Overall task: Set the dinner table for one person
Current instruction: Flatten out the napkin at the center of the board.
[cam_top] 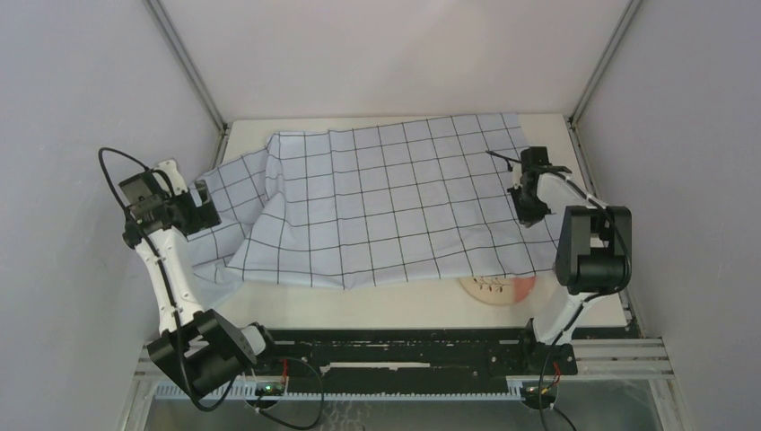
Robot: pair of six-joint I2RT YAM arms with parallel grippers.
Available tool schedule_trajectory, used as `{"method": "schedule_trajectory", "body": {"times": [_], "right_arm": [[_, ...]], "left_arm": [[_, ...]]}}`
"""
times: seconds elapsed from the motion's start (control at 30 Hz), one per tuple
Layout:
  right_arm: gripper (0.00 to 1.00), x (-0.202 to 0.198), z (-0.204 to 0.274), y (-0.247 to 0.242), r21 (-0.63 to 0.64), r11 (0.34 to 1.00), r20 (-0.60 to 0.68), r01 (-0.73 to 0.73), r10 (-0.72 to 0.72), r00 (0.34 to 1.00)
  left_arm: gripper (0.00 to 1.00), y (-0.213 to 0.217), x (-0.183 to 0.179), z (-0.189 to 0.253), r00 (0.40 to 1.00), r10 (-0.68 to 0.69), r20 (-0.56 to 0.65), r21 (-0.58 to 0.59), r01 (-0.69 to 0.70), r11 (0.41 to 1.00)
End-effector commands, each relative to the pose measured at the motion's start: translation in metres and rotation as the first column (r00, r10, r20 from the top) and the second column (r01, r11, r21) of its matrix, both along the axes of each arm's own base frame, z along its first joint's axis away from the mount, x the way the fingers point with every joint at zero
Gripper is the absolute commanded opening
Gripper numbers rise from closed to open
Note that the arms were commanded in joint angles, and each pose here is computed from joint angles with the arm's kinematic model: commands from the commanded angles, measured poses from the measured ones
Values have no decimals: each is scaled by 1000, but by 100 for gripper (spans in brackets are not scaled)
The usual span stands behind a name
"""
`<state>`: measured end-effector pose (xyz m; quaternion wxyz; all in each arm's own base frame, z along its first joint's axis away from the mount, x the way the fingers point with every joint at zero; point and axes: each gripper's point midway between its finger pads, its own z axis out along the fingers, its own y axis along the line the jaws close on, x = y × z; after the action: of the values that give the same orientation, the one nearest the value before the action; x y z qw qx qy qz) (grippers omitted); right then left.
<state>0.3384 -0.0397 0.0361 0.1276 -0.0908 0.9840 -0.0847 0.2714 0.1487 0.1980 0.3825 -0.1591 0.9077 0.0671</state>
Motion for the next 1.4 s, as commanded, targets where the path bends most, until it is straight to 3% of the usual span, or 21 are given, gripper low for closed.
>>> {"method": "schedule_trajectory", "body": {"times": [0.0, 0.13, 0.4, 0.6, 0.77, 1.07, 1.37], "right_arm": [[15, 29, 46, -3, 32, 999, 218, -21, 14, 976], [39, 60, 81, -18, 26, 1000, 387, 16, -25, 922], [61, 109, 124, -49, 70, 995, 498, 77, -102, 861], [66, 133, 98, -45, 243, 961, 301, 129, -201, 932], [69, 146, 71, -37, 287, 949, 173, 131, -186, 967], [70, 155, 54, -36, 169, 980, 111, 102, -122, 986], [71, 155, 37, -66, -113, 986, 111, 125, -112, 987]], "left_arm": [[95, -1, 5, 12, 999, -11, 48, 29, 9, 1000], [95, -2, 7, 8, 999, -14, 43, 46, 12, 999], [95, -5, 12, -1, 999, -18, 33, 51, 16, 999], [96, -6, 18, -7, 999, -31, 27, 40, 30, 999], [96, -7, 17, -8, 999, -44, 20, 49, 43, 998], [96, -13, 12, -12, 998, -65, 18, 38, 64, 997], [97, -20, 5, -10, 997, -82, 10, 23, 81, 996]]}}
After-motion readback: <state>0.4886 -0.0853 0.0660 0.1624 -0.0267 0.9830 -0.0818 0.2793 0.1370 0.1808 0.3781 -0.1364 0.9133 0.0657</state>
